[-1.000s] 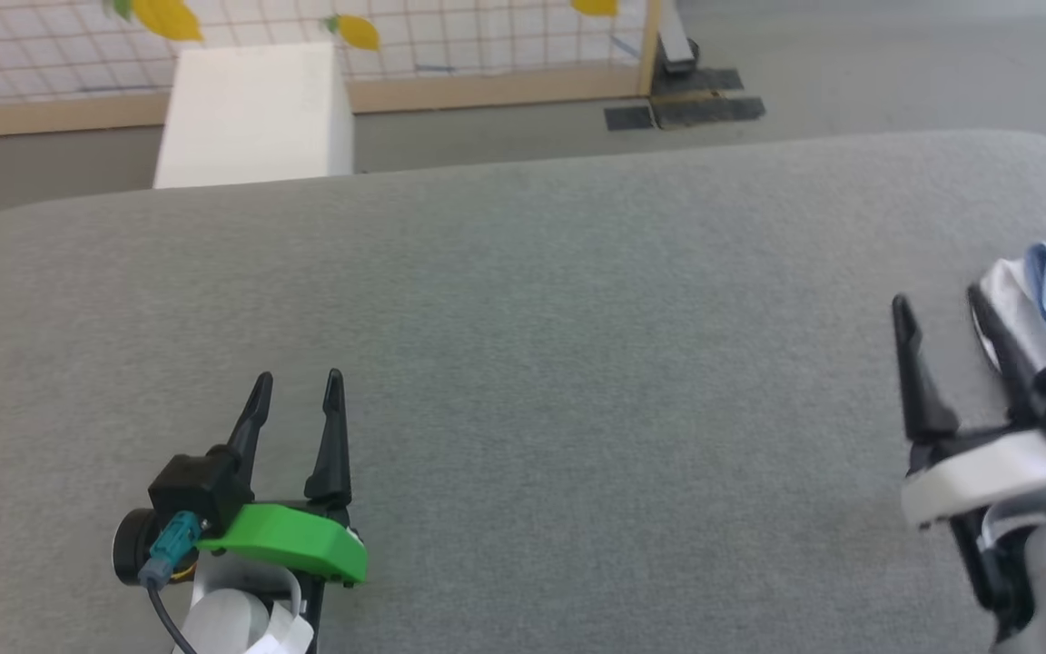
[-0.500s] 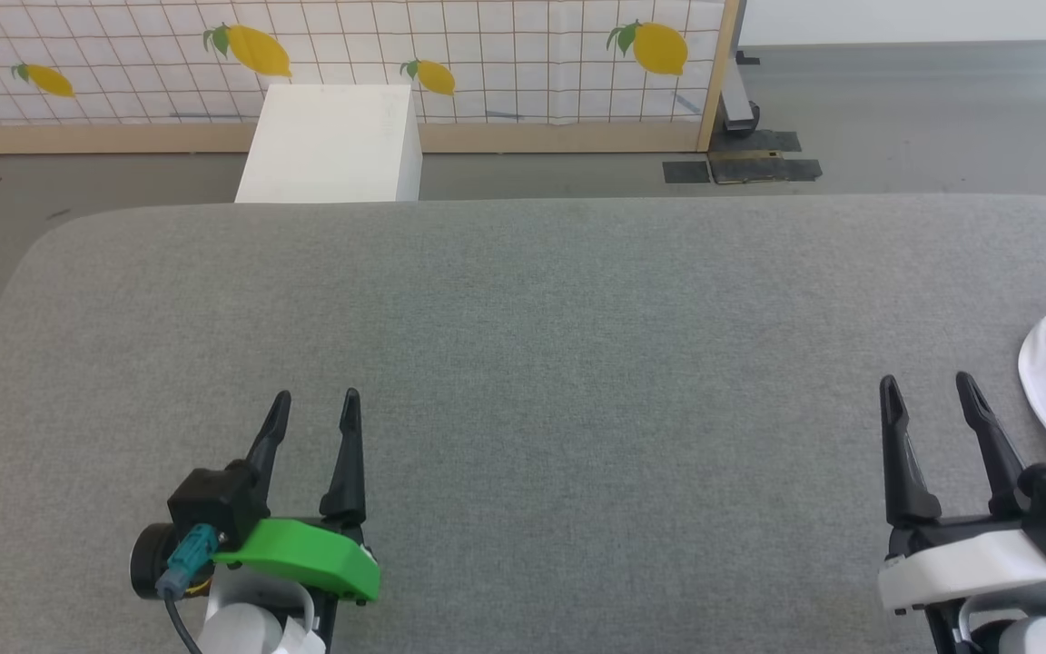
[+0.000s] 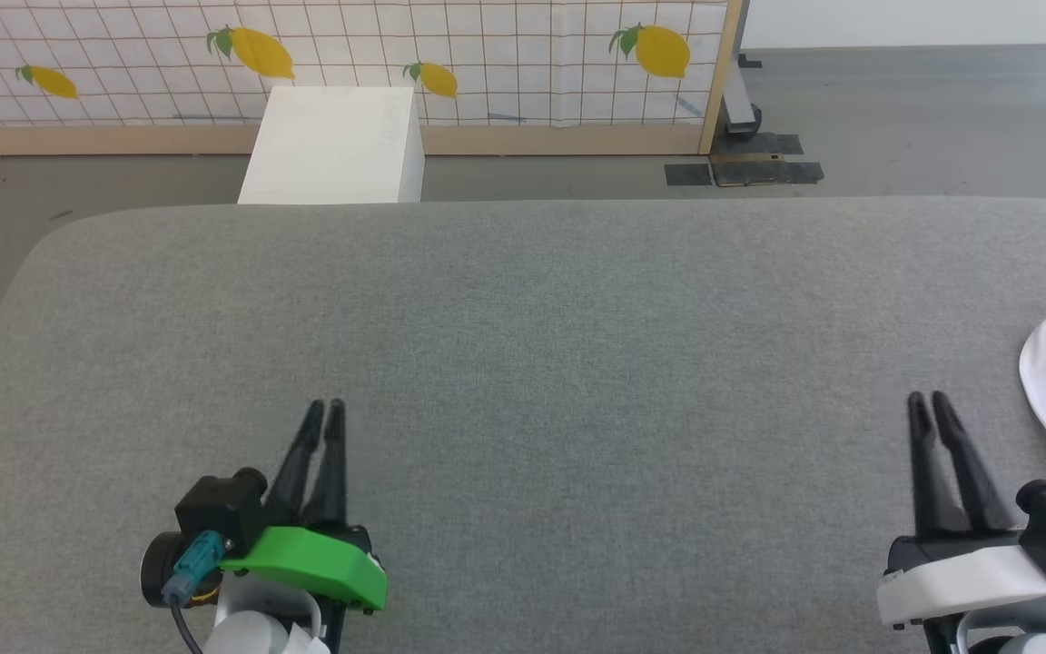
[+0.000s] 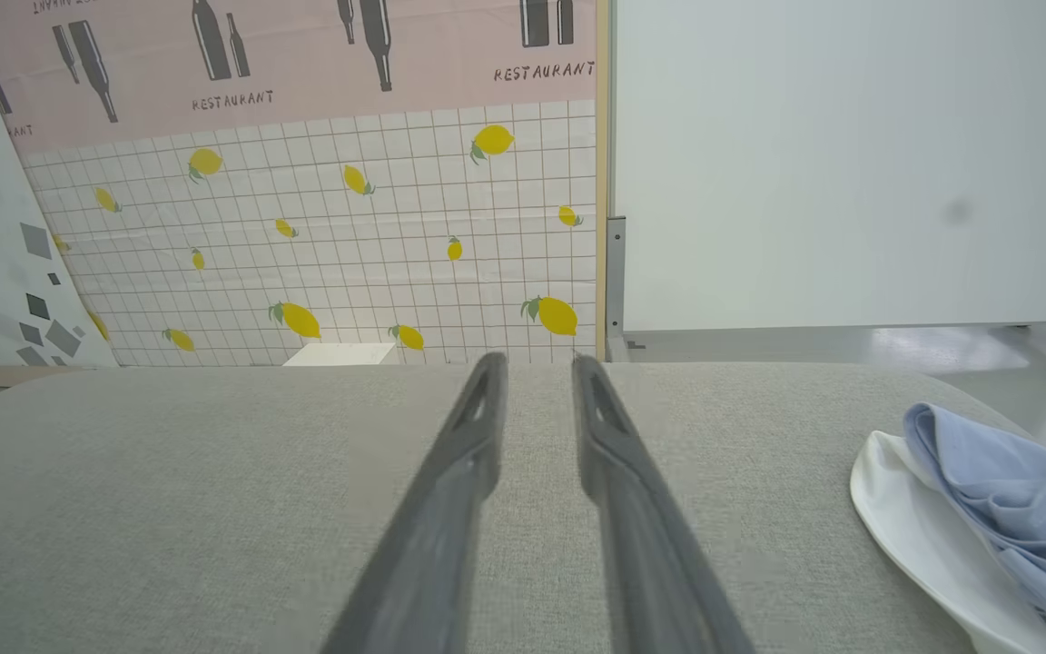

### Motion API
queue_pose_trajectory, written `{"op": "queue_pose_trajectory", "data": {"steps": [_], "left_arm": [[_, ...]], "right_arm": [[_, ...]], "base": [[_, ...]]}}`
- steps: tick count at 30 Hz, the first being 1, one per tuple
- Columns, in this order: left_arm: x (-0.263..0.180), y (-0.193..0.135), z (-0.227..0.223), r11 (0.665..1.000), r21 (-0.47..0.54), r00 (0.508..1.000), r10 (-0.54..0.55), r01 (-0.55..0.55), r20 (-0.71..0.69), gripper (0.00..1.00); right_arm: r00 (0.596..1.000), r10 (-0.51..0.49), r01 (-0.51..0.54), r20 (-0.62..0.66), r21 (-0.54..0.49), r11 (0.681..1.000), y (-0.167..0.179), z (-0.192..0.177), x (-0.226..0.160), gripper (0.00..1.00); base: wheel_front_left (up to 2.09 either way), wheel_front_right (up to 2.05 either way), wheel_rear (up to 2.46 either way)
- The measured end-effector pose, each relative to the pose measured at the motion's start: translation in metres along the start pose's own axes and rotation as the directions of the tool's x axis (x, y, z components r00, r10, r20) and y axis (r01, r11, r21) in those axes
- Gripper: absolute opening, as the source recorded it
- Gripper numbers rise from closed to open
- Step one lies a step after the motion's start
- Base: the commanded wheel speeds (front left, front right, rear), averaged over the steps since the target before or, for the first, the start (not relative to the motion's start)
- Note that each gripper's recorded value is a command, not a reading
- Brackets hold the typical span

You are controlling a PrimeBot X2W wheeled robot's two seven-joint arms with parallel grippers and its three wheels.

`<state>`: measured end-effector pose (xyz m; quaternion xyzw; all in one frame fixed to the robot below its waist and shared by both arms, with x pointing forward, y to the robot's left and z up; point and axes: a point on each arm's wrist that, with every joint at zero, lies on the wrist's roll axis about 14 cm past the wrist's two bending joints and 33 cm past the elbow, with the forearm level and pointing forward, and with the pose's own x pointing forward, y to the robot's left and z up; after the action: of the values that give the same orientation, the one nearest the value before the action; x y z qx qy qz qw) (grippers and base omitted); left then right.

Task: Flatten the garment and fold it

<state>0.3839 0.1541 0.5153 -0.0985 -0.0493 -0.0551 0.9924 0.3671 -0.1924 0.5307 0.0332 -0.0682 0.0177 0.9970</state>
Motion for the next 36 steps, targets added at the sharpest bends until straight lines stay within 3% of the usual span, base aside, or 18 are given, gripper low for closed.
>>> {"op": "queue_pose_trajectory", "data": {"steps": [36], "left_arm": [[0.002, 0.0002, 0.0063, 0.999, 0.042, 1.0, 0.005, -0.005, -0.01, 0.0]], "right_arm": [[0.999, 0.017, -0.018, -0.035, -0.012, 1.0, 0.0055, -0.0033, -0.0005, 0.0]], "base": [[0.0, 0.0, 0.0]]}}
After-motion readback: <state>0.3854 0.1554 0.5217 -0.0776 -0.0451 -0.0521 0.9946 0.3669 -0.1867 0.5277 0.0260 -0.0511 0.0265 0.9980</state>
